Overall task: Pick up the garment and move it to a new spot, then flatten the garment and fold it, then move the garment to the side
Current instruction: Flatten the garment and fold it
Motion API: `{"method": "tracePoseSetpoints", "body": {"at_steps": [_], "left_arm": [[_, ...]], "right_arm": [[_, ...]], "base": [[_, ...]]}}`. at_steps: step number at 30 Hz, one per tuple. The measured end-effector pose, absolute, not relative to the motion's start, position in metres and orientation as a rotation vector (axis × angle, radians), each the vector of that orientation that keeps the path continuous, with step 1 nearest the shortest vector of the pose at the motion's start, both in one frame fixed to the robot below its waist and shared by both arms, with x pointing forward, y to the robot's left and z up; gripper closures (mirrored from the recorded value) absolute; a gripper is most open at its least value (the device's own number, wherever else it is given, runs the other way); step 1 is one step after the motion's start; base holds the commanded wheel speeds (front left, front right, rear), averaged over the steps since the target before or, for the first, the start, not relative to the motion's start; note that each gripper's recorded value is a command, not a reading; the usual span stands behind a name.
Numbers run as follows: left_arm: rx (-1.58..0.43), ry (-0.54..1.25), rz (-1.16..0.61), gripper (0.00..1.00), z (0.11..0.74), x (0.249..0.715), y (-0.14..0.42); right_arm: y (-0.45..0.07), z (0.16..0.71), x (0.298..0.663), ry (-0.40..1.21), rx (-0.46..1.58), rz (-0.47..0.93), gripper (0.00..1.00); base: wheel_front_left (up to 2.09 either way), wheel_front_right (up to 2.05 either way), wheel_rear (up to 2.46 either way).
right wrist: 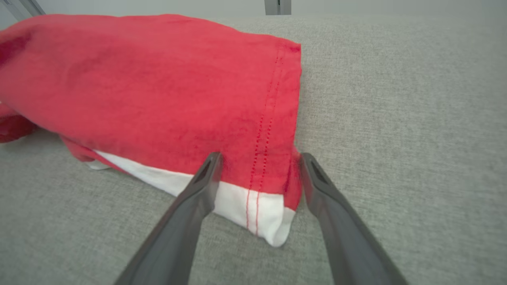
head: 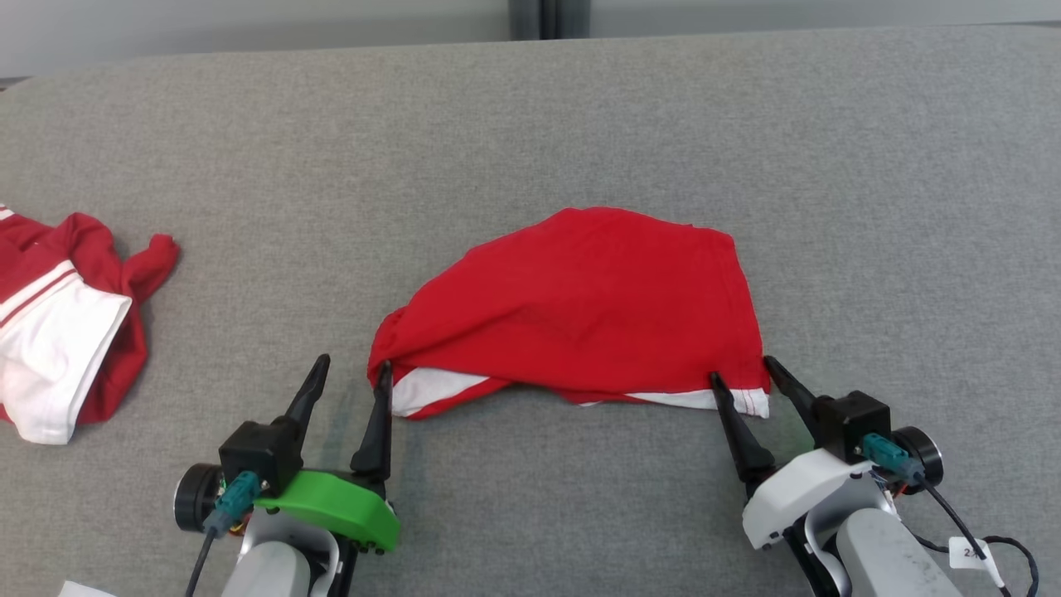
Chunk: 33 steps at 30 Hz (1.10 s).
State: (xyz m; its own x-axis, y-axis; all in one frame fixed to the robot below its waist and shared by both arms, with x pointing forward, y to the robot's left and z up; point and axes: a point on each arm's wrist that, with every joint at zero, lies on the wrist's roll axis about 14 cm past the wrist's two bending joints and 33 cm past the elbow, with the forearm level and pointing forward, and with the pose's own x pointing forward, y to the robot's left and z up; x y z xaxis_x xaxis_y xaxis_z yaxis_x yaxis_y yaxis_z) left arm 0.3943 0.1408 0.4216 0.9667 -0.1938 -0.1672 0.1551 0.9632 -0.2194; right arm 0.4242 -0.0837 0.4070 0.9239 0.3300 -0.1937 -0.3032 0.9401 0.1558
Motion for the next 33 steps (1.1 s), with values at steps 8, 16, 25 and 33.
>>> {"method": "tracePoseSetpoints", "body": {"at_steps": [8, 16, 25, 33], "left_arm": [[-0.211, 0.17, -0.158, 0.0, 0.426, 0.395, 0.146], [-0.212, 0.157, -0.156, 0.0, 0.431, 0.395, 0.146], [-0.214, 0.167, -0.161, 0.0, 0.428, 0.393, 0.144], [-0.213, 0.178, -0.162, 0.0, 0.423, 0.395, 0.144]], "right_arm": [[-0.072, 0.403, 0.429, 0.234, 0.149, 0.353, 0.06], [-0.07, 0.417, 0.437, 0.184, 0.152, 0.356, 0.0], [-0.069, 0.432, 0.453, 0.126, 0.136, 0.358, 1.0], [-0.066, 0.451, 0.495, 0.05, 0.088, 0.353, 1.0]], "base": [[0.0, 0.0, 0.0], [0.0, 0.0, 0.0], [0.0, 0.0, 0.0], [0.0, 0.0, 0.0]]}}
